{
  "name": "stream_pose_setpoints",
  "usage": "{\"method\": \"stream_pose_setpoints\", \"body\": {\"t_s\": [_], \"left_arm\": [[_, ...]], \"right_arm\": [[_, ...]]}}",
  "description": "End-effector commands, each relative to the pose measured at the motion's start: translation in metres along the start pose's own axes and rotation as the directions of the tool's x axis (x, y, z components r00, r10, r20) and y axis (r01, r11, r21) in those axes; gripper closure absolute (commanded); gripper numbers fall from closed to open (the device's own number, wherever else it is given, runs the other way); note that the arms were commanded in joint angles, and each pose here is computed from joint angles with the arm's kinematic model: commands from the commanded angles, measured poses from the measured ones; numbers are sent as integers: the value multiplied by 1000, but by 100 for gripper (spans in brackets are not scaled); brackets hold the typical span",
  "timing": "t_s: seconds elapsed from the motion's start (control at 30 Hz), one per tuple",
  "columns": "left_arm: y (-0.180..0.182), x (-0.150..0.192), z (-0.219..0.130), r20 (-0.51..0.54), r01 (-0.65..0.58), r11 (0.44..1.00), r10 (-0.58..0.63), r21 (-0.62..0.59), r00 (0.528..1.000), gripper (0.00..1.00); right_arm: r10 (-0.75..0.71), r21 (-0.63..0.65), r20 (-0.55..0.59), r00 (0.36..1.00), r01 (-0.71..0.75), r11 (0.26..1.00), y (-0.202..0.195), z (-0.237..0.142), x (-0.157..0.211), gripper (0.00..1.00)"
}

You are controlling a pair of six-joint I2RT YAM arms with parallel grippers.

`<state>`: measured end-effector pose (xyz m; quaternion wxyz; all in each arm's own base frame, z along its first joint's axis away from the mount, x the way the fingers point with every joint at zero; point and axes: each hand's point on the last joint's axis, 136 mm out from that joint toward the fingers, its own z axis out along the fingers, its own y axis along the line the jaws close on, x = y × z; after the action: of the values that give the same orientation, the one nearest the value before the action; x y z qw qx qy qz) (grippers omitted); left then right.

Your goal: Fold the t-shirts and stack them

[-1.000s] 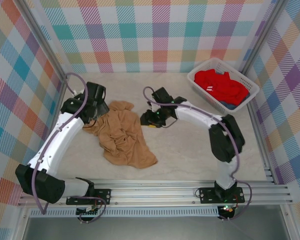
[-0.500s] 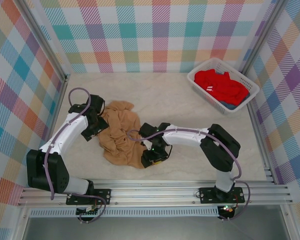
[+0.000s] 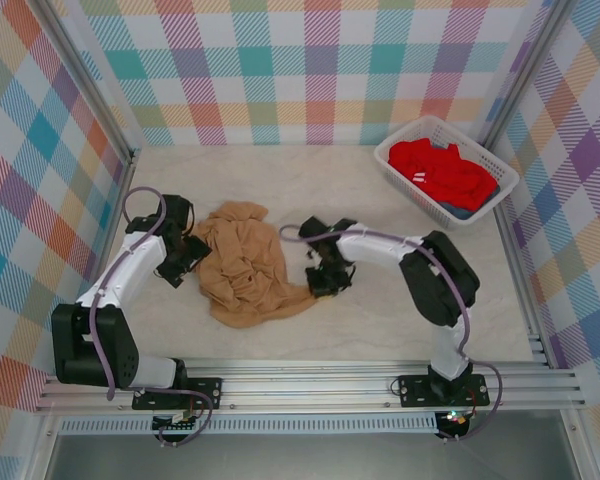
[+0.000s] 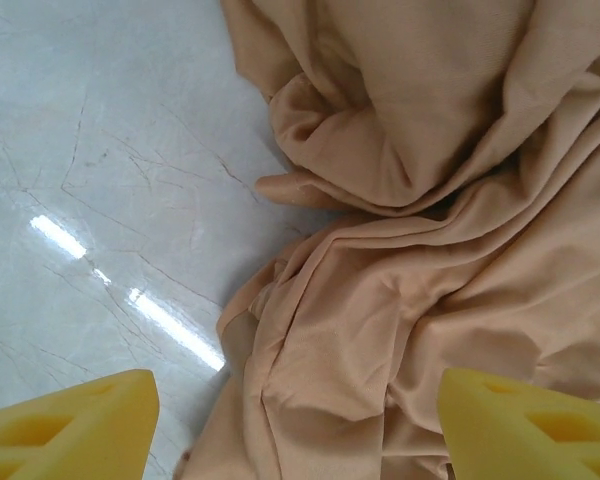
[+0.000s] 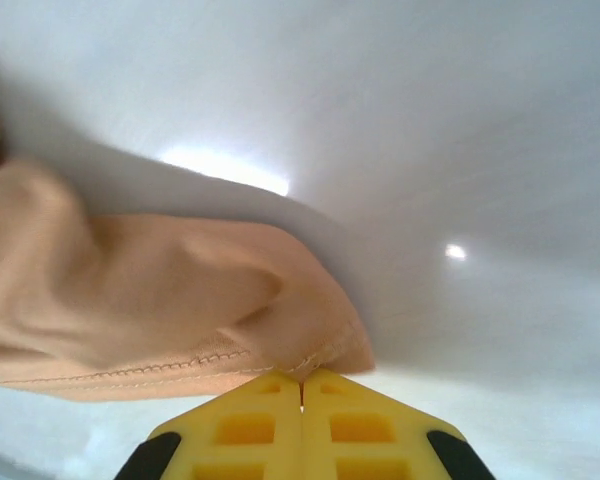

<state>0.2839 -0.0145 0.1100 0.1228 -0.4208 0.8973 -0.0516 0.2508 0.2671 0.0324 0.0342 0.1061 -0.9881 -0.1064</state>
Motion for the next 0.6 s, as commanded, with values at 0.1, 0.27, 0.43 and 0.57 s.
{"method": "stream_pose_setpoints", "body": {"t_s": [0.1,0.27,0.43,0.57], "left_arm": [[-14,-11,-16,30,71,993,-75,96,997,27],[-23,-7,-13,-1,92,987,-93,135,996,27],[-25,1,0,-49,87,987,-80,136,996,28],[-33,9,13,-94,87,981,-72,172,993,28]], "right_arm": [[123,66,305,944,-149,987,-92,-106,-107,100],[221,18,371,902,-245,969,-133,-138,-168,90],[218,13,429,877,-247,969,-117,-168,-172,45],[263,-44,391,882,-267,963,-97,-155,-122,43]]}}
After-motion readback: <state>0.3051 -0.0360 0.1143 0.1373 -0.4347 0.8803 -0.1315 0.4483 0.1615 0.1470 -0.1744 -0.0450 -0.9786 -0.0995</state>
